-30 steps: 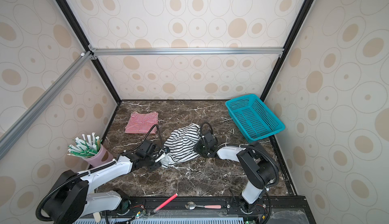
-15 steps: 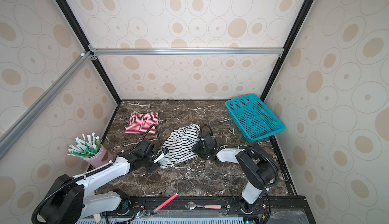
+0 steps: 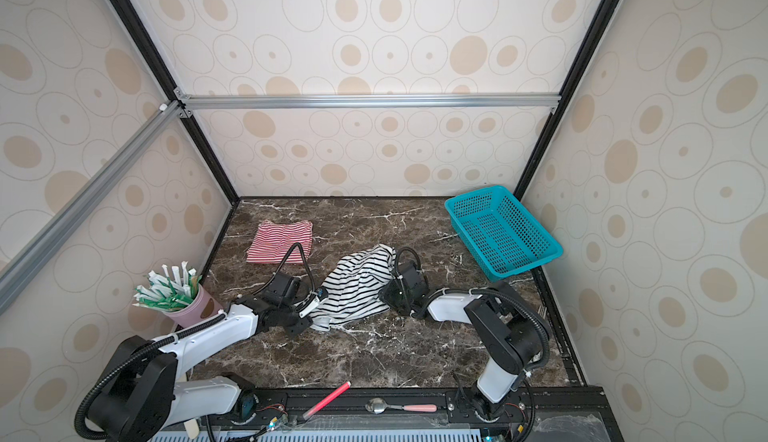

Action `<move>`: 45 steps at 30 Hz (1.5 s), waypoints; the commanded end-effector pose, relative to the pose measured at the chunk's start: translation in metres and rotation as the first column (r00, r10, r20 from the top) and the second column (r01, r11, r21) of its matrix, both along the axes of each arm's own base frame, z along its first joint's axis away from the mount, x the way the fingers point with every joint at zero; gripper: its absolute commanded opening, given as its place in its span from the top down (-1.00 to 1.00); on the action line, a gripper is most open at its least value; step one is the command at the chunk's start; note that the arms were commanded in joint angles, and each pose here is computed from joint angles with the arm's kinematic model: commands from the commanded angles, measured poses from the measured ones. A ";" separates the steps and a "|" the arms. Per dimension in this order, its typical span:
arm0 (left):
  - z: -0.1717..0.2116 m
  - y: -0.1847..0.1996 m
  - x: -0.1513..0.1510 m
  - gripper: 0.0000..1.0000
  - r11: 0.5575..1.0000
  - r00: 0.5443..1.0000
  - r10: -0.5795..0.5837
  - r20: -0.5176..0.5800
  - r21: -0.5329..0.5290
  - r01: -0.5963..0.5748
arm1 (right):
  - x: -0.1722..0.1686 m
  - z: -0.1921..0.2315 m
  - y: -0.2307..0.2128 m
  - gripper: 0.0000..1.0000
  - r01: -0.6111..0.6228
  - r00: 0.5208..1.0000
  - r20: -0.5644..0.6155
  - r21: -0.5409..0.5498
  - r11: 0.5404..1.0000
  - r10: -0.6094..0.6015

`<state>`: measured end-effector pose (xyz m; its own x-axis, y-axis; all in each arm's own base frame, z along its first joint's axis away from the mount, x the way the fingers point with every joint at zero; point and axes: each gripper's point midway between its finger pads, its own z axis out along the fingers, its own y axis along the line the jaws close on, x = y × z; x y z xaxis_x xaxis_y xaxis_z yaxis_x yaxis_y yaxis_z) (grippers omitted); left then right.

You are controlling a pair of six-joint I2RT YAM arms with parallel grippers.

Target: Fold and stack the tank tops

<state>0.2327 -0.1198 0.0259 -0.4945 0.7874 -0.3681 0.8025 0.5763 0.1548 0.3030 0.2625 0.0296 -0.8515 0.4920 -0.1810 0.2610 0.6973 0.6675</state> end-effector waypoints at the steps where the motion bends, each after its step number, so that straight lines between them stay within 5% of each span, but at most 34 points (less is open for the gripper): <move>1: 0.001 -0.005 -0.007 0.03 0.999 0.998 -0.052 -0.042 -0.016 0.051 | -0.035 -0.048 -0.025 0.22 0.016 0.987 -0.156 -0.117 0.993 -0.034; 16: -0.011 -0.004 -0.010 0.58 0.998 0.990 -0.066 -0.126 0.005 0.067 | -0.036 -0.049 -0.028 0.24 0.025 0.988 -0.150 -0.120 0.992 -0.043; 22: -0.003 0.001 0.002 1.00 1.000 0.996 -0.023 -0.085 0.014 0.024 | -0.033 -0.044 -0.024 0.22 0.002 0.992 -0.128 -0.116 0.993 -0.017; 27: 0.037 -0.003 0.021 1.00 1.000 1.000 0.006 0.026 -0.030 -0.006 | -0.017 0.008 -0.012 -0.08 -0.170 0.984 0.018 -0.189 0.967 0.177; 32: 0.072 -0.002 0.026 1.00 0.997 0.991 0.027 0.134 -0.071 -0.017 | -0.029 0.054 -0.030 -0.13 -0.237 0.951 0.114 -0.326 0.915 0.287; 38: 0.078 -0.002 0.029 1.00 0.995 0.985 0.055 0.161 -0.090 -0.041 | -0.056 0.037 -0.066 0.01 -0.235 0.958 0.050 -0.423 0.875 0.281; 45: 0.089 -0.006 0.028 1.00 0.991 0.982 0.057 0.178 -0.128 -0.035 | -0.048 0.018 -0.043 0.05 -0.260 0.958 0.022 -0.351 0.900 0.286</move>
